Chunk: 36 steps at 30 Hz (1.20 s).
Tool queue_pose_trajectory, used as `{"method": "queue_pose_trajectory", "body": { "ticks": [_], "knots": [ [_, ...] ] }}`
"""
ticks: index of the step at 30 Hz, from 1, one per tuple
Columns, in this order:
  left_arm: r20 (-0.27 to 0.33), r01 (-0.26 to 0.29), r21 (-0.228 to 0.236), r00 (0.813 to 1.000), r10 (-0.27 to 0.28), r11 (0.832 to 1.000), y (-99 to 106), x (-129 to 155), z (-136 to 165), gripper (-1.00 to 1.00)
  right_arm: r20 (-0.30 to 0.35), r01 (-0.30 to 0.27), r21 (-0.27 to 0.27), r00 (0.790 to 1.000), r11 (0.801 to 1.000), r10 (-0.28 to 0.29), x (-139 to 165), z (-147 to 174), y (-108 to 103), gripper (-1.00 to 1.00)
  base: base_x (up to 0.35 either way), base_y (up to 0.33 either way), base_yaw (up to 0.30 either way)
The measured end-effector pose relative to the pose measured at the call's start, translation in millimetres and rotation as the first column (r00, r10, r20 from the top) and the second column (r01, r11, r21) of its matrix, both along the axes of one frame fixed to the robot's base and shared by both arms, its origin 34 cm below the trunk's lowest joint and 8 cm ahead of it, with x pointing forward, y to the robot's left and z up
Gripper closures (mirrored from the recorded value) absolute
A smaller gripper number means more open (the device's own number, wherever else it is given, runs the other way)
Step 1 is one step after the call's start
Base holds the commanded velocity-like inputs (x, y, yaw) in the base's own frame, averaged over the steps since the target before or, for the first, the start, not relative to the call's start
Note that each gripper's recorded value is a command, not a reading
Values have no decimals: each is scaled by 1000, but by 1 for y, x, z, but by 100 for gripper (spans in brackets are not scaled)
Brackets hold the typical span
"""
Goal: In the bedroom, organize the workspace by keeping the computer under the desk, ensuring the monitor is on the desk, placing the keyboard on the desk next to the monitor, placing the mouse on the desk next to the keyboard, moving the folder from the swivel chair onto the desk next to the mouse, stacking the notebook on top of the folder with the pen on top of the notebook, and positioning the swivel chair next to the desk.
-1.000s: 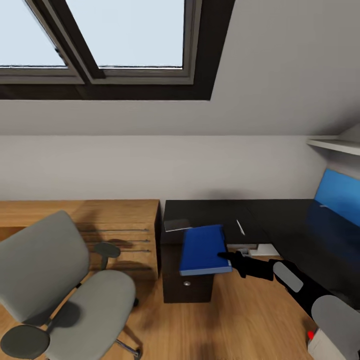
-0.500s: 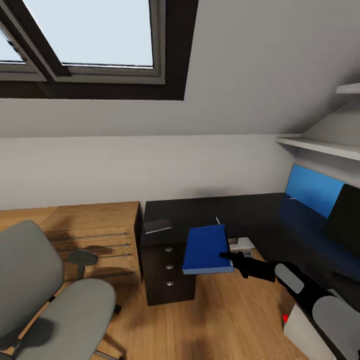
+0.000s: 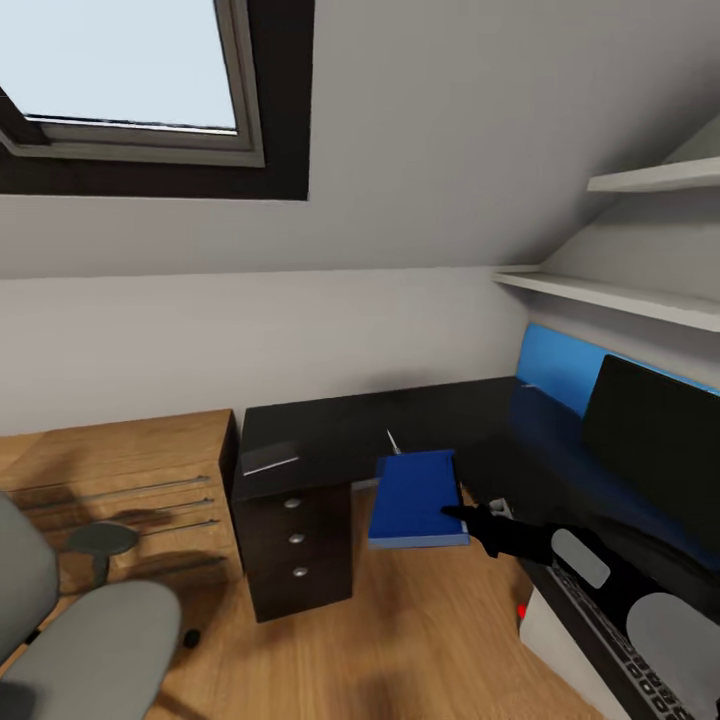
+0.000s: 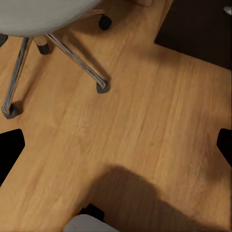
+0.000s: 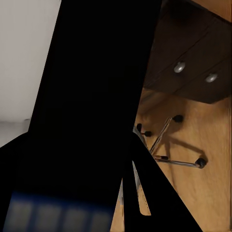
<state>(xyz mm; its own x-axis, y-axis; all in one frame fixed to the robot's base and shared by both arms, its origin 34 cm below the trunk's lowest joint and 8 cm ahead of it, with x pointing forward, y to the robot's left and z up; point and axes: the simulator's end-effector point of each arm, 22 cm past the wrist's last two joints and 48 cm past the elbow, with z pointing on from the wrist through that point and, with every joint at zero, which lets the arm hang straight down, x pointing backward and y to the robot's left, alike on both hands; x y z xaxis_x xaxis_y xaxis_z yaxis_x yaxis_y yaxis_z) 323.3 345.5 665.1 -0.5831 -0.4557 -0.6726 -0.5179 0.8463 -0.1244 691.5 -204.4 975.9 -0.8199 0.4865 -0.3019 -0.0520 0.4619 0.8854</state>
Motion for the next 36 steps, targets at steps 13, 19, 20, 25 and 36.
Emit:
{"method": "queue_pose_trajectory", "body": {
  "ticks": [13, 19, 20, 25, 36],
  "knots": [
    [0, -1, -1, 1000, 1, 1000, 0, 0, 0, -100, 7, 22, -21, 1000, 1000, -22, 2, -3, -14, 100, 81, -183, -195],
    [0, -1, 0, 1000, 1, 1000, 0, 0, 0, -100, 13, 60, -47, 998, 997, -59, 4, -12, -28, 100, 61, -75, -20],
    [-1, -1, 0, 1000, 1, 1000, 0, 0, 0, -100, 22, 76, -52, 997, 996, -75, 6, -14, -33, 100, 10, -12, -3],
    [0, -1, 0, 1000, 1, 1000, 0, 0, 0, -100, 30, 93, -57, 995, 994, -92, 8, -16, -38, 100, 10, -10, -1],
    [0, 0, -2, 1000, 0, 1000, 0, 0, 0, -100, 35, 102, -59, 994, 993, -100, 9, -16, -39, 100, 99, -77, 0]
  ]
}}
